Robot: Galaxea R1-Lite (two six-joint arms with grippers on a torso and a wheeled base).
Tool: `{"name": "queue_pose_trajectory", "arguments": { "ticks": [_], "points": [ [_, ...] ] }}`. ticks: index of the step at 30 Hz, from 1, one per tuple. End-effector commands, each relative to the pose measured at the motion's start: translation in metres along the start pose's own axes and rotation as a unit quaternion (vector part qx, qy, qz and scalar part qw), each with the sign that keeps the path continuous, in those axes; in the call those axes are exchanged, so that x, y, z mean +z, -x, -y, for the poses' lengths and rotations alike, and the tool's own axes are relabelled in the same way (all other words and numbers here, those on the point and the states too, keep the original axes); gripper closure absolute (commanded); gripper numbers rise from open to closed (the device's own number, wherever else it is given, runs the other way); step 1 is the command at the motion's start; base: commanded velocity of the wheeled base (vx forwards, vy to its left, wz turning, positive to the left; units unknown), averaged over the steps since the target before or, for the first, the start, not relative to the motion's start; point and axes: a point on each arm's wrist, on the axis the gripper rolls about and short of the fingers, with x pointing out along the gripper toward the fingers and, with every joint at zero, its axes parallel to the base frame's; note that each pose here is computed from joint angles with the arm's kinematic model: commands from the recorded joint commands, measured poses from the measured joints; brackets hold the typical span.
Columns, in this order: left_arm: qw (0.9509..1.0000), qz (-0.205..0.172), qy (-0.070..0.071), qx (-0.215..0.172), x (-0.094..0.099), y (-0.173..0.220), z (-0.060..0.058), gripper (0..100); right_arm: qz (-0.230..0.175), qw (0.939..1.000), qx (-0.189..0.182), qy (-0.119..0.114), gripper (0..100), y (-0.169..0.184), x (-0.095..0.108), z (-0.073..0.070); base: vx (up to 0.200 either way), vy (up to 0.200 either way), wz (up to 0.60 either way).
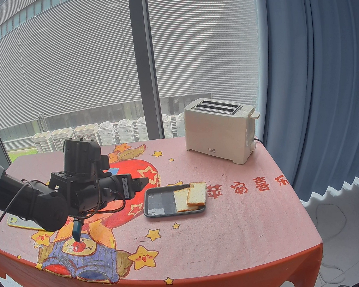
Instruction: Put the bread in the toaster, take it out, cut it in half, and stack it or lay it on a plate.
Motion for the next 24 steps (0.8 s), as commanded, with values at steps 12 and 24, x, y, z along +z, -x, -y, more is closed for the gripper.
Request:
{"name": "queue_pose_trajectory", "arguments": {
  "ticks": [12,24],
  "points": [
    [0.9922,0.119,-0.036,0.008,-0.014,0.021,-0.024,0,-0.002,1.0,0.0,0.0,0,0.0,-0.004,0.0,0.0,0.0,0.0],
    [0.9673,0.235,-0.078,0.053,-0.013,0.029,-0.031,0,-0.002,1.0,0.0,0.0,0,0.0,-0.004,0.0,0.0,0.0,0.0]
  ]
}}
